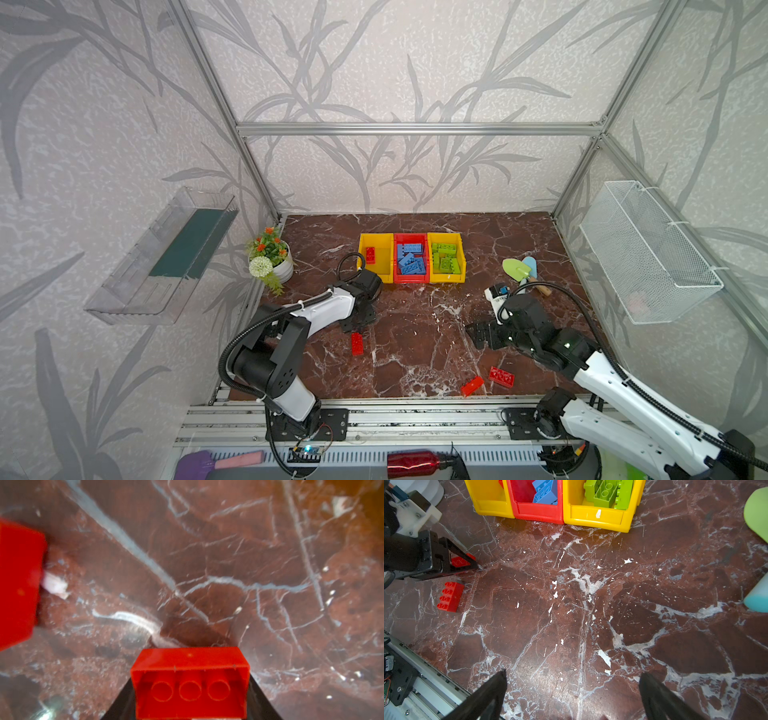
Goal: Sort the legos into containers by color
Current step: 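Carry the red brick with the left gripper into the yellow bin and release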
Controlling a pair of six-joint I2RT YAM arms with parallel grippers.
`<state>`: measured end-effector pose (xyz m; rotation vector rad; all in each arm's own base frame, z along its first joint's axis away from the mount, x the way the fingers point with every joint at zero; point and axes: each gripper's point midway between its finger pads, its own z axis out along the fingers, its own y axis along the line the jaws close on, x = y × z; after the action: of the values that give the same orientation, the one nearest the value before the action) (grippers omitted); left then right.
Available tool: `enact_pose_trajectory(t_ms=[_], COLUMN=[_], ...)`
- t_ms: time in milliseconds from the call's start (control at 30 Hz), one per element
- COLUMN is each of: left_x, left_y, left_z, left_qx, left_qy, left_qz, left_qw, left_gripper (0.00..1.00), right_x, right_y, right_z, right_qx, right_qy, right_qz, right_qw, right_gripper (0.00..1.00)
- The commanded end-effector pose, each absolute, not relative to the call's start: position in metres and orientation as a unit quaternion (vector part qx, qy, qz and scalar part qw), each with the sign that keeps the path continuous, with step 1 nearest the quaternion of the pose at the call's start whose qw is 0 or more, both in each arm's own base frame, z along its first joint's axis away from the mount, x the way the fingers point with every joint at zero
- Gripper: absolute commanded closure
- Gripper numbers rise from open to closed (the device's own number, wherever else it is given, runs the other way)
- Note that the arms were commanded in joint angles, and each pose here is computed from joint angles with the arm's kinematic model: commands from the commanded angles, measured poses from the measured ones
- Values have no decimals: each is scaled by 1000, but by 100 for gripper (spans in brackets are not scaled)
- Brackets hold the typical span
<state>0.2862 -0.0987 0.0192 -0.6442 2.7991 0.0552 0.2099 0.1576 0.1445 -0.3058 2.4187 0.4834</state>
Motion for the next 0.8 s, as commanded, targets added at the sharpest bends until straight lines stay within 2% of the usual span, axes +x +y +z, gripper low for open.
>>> enact_pose_trajectory(t_ms=[0,167,367,633,700,767], left_x=[292,312,363,442,458,470], left_y=[-94,-92,-111,-138,-141,-141], left_z=[29,69,114,127,125,122], left_qx=[-218,-199,-179,-152,-152,-153], left_qy=[965,963,958,960,960,961], left_qz=[36,49,38,40,40,42], left_qw=[140,176,221,232,230,226], left_gripper=[64,67,66,65,61,47], right_x=[211,216,222,224,224,225], right_y=[155,159,164,160,158,156], right_z=[147,151,152,160,161,162], right_qx=[-118,-118,-121,-118,-116,-113], right_qy=[922,921,922,923,924,925], right_qz=[175,176,174,162,159,155], right_qw=[325,327,324,328,328,329], right_gripper=[1,1,1,1,1,1])
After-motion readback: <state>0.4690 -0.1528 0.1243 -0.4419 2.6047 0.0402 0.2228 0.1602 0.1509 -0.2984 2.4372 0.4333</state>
